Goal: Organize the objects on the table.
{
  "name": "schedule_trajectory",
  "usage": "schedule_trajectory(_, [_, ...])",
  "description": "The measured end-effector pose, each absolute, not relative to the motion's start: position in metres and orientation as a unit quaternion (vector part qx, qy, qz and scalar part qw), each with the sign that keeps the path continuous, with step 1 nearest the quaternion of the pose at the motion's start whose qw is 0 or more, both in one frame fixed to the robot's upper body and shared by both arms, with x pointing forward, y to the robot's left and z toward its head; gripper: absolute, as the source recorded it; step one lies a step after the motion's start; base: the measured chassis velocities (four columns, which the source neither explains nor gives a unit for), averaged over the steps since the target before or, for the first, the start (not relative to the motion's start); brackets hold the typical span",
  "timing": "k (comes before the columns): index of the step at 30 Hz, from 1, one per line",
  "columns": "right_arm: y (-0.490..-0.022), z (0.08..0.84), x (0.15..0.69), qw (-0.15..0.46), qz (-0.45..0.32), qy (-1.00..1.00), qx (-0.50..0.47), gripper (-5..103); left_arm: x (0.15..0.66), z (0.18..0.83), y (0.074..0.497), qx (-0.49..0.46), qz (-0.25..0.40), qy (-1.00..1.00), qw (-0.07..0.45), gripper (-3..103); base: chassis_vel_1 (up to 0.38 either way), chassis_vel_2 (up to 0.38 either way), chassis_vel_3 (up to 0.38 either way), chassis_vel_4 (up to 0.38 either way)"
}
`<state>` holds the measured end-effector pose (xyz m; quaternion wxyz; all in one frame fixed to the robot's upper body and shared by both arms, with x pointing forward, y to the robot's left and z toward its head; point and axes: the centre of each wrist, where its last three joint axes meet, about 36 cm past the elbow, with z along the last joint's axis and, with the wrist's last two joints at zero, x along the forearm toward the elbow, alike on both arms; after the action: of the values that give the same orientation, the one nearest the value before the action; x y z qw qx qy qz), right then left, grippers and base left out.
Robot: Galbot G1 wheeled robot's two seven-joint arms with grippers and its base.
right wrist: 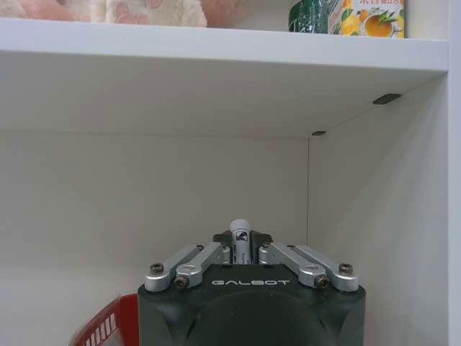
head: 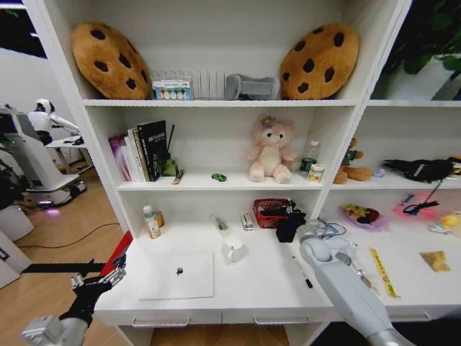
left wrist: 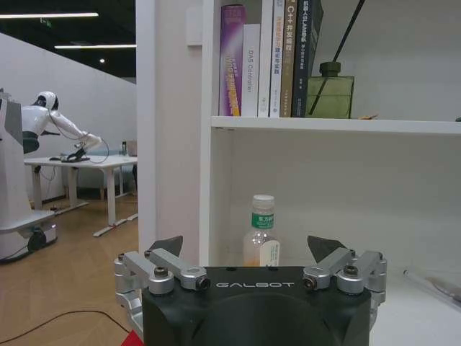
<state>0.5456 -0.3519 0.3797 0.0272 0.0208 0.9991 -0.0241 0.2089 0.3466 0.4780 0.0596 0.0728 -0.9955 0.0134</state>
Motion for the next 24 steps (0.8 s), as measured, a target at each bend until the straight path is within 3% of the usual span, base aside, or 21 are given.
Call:
schedule_trajectory(1, [-0.353,0.377,0.549,0.029,-0.030,0.999,0.023,13,0.209,0.478,0.347,0.073,0.013,-0.995,0.059,100,0.000,0.000,0.000,0.000])
schedule_trajectory(3, [-0.354,0.370,0.558,0.040,-0.047,0.998,0.032,13,0.209,0.478,0.348,0.075,0.014,-0.995,0.060,94,0.000,0.000,0.000,0.000])
schedule_trajectory(10, [-0.351,0.365,0.561,0.039,-0.056,0.997,0.031,13,0.208,0.477,0.347,0.076,0.016,-0.995,0.060,100,0.000,0.000,0.000,0.000])
schedule_trajectory(14, [-0.346,0.361,0.561,0.038,-0.055,0.997,0.027,13,0.209,0.478,0.348,0.076,0.016,-0.995,0.059,96,0.000,0.000,0.000,0.000])
schedule_trajectory(18, [-0.345,0.358,0.559,0.035,-0.054,0.998,0.027,12,0.209,0.478,0.348,0.077,0.016,-0.995,0.059,97,0.000,0.000,0.000,0.000])
schedule_trajectory(20, [-0.344,0.357,0.557,0.033,-0.053,0.998,0.027,27,0.209,0.478,0.348,0.078,0.017,-0.995,0.059,98,0.000,0.000,0.000,0.000])
schedule_trajectory(22, [-0.344,0.356,0.556,0.033,-0.053,0.998,0.027,27,0.209,0.477,0.348,0.078,0.017,-0.995,0.059,97,0.000,0.000,0.000,0.000])
schedule_trajectory(23, [-0.345,0.355,0.554,0.031,-0.054,0.998,0.028,37,0.209,0.477,0.348,0.078,0.017,-0.995,0.059,97,0.000,0.000,0.000,0.000])
schedule_trajectory(24, [-0.345,0.355,0.554,0.031,-0.054,0.998,0.028,37,0.209,0.477,0.348,0.078,0.017,-0.995,0.059,97,0.000,0.000,0.000,0.000])
